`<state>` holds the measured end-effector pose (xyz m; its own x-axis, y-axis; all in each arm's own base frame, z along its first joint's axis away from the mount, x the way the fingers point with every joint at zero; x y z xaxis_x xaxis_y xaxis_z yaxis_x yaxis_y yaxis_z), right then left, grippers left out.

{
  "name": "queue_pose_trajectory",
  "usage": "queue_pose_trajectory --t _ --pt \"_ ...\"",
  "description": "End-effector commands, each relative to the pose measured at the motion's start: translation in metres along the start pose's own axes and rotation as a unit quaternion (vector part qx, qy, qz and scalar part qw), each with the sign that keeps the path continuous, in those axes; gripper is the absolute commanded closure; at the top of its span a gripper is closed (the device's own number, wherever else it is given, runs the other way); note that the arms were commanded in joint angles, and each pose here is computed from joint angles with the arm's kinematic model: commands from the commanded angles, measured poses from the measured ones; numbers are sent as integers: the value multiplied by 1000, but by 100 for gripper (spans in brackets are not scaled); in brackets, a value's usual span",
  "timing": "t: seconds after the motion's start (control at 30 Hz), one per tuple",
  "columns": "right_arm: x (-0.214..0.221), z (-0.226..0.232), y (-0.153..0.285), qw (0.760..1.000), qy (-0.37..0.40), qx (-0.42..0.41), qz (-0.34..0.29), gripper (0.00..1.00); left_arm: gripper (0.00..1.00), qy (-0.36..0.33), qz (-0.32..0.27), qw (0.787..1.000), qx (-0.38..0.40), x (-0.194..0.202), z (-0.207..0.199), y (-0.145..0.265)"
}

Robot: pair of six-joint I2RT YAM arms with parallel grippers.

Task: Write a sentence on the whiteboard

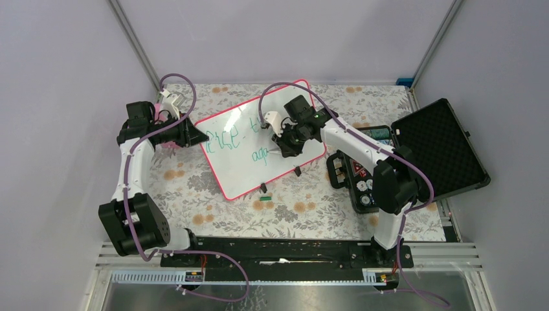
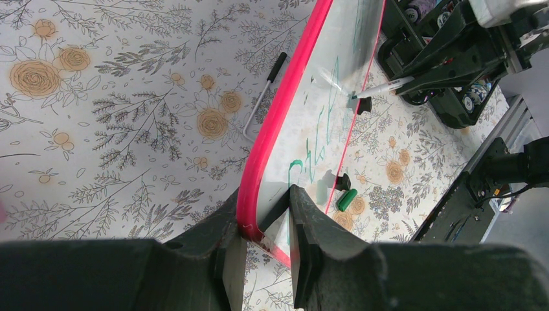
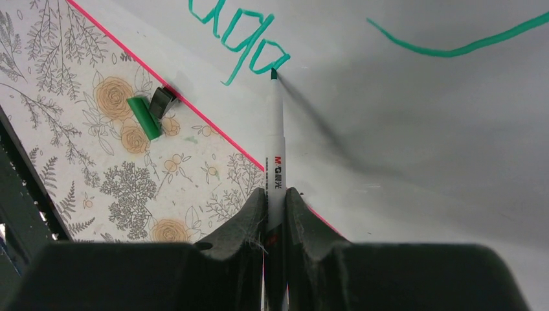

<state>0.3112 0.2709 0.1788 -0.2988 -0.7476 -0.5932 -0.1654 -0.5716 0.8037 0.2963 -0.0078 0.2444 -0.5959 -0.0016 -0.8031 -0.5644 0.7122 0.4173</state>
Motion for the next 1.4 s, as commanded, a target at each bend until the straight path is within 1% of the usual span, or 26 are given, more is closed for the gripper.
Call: queue_pose_trajectory --t 0.0,0.4,0.53,0.7,0.8,0.9,1.0,1.37 --pt "2 -4 1 1000 5 13 -7 100 100 -53 -6 998 -17 -4 1 1" --pt "-2 0 11 1000 12 10 -17 100 100 -54 -7 998 -17 -4 0 2" --pt "-10 15 26 999 21 -27 -40 100 100 -54 -7 998 -17 -5 0 2" --pt "-13 27 34 998 33 -33 -48 100 100 -52 -6 999 -15 -4 1 1" --pt "-12 21 34 998 32 -22 -44 100 100 -51 -6 999 -14 -4 1 1" --pt "-12 5 33 999 15 -15 -47 100 100 -52 -6 999 -14 -4 1 1" --pt "-12 -7 33 999 15 3 -43 100 100 -52 -5 999 -14 -3 1 1" --pt "-7 -6 28 999 14 -1 -43 100 100 -54 -4 998 -15 -1 0 1"
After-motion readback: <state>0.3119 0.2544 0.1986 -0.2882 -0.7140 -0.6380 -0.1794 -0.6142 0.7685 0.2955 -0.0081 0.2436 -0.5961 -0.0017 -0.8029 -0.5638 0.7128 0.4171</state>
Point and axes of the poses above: each gripper's point midway between its finger pads, its own y axis back along the fingers, its own z axis along the line the jaws close on, x = y × z, the point moved 6 cm from there along y, back along the fingers, and after that the axes turned 1 degree about -y, right-handed, at the moved point
